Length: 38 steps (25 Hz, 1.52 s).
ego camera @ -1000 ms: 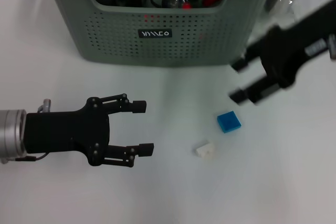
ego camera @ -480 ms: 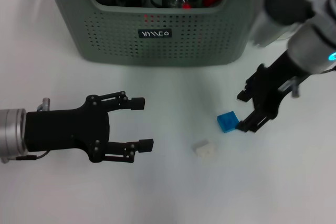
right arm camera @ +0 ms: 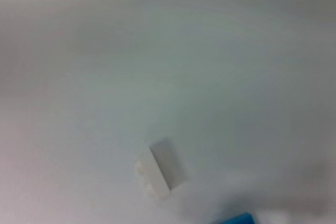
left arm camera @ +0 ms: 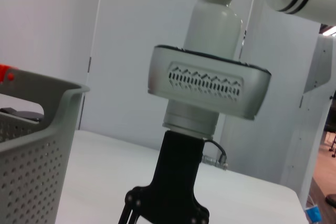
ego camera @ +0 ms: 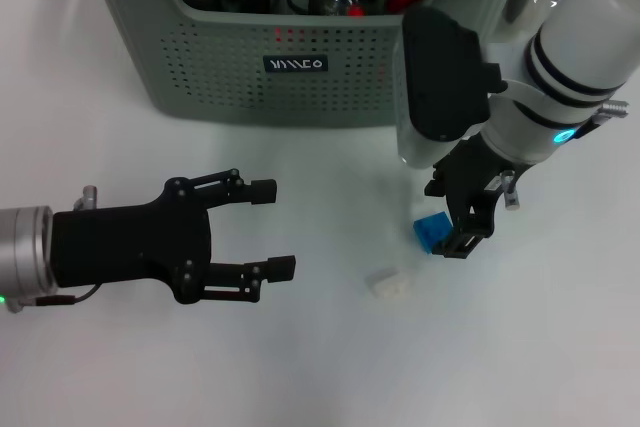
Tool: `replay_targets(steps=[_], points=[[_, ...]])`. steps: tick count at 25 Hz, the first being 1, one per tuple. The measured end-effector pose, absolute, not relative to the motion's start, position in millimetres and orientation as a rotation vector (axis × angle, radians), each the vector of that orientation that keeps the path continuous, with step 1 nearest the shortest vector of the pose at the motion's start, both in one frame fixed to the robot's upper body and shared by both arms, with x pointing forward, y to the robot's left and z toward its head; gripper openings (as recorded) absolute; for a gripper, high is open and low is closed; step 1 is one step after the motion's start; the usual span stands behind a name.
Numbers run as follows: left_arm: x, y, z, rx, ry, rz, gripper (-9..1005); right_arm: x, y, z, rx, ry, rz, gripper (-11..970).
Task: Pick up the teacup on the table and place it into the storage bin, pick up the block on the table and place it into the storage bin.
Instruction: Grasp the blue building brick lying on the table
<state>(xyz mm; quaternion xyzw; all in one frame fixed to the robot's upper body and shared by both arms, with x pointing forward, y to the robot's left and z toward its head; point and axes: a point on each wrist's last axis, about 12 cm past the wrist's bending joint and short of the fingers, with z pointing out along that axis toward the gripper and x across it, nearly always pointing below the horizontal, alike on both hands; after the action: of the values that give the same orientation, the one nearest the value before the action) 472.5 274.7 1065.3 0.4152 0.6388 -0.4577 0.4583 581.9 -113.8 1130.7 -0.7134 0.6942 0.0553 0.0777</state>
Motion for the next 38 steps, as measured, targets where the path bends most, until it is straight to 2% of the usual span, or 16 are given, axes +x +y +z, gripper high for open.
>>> replay_targets(steps=[10, 32, 38], points=[[473, 274, 1066, 0.999, 1.572, -1.137, 874, 579, -109, 1122, -2.22, 2.056, 0.122, 753], [473, 274, 1066, 0.997, 1.572, -1.134, 874, 582, -107, 1111, -2.177, 2.112, 0.162, 734], [473, 276, 1066, 0.986, 1.57, -1.131, 875, 581, -106, 1113, -2.167, 2.124, 0.17, 684]])
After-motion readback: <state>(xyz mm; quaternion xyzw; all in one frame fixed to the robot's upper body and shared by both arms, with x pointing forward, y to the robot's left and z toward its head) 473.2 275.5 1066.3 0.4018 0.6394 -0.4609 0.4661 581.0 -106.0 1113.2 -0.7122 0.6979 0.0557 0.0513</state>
